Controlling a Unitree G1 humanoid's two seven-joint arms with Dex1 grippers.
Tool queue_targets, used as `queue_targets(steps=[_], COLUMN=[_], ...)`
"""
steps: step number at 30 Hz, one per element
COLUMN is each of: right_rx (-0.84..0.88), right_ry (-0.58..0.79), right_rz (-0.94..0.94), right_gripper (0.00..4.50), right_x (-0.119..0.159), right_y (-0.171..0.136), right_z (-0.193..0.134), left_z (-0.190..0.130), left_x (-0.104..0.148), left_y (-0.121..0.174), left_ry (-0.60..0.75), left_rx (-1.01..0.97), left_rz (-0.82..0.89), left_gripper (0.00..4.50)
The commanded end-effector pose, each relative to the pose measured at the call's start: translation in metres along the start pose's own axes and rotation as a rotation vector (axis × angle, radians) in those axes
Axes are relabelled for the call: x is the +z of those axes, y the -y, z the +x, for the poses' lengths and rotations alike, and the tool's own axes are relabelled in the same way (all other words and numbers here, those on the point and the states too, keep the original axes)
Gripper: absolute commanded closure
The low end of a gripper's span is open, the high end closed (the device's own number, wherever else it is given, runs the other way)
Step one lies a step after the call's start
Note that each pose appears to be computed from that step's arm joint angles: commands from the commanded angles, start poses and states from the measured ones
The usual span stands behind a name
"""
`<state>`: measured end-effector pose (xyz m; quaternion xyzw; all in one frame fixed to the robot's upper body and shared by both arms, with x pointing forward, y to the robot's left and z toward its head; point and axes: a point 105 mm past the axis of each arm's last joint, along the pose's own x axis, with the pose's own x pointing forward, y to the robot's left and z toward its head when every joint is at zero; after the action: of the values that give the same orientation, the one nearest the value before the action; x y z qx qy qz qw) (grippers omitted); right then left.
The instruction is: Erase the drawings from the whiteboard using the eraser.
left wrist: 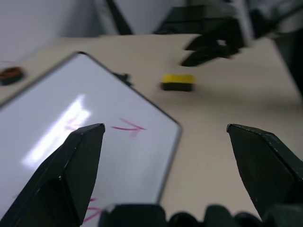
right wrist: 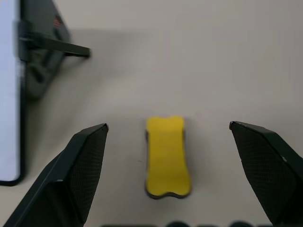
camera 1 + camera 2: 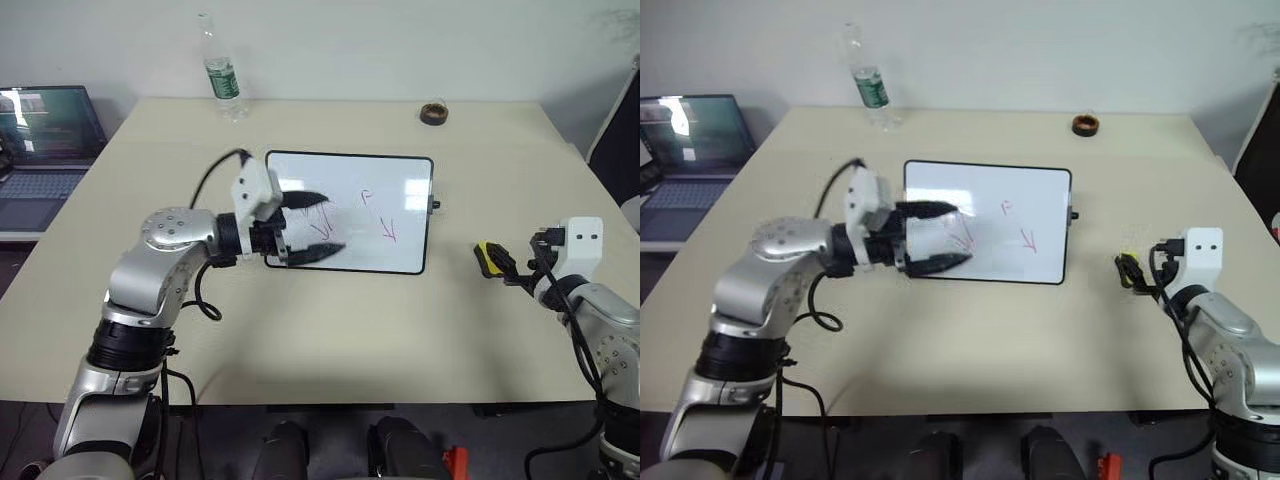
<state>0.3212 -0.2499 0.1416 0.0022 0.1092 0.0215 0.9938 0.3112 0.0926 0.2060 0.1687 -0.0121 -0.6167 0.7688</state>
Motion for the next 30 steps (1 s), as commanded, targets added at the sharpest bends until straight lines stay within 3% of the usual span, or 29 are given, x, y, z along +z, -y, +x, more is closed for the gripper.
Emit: queue_targets(steps=[1,21,24,30], right_rx=[-0.008,-0.029,-0.027,-0.026], right_ry=[0.047,0.016,0.001,0.007], right_rz=[-0.023,0.01,-0.001,-0.032], right_gripper=[0.01,0.01,0.6,2.74], right_x=[0.005,-0.02,-0.023,-0.021], right_y=[-0.001,0.003,0.003,0.002], right_z=[0.002,0.035,0.037,0.041], left_z=[0.002,0.001,0.0,-0.003], left_x=[0.009,0.01,0.007,0.002], left_y=[0.002,0.004,0.003,0.006], left_ry=[-0.002,0.0,-0.005,-0.016], left_rx=[-0.076,-0.098,-0.091,-0.074], left_rz=[0.064,0.085,0.081,0.078], left_gripper=[0.0,0.0,0.0,0.0])
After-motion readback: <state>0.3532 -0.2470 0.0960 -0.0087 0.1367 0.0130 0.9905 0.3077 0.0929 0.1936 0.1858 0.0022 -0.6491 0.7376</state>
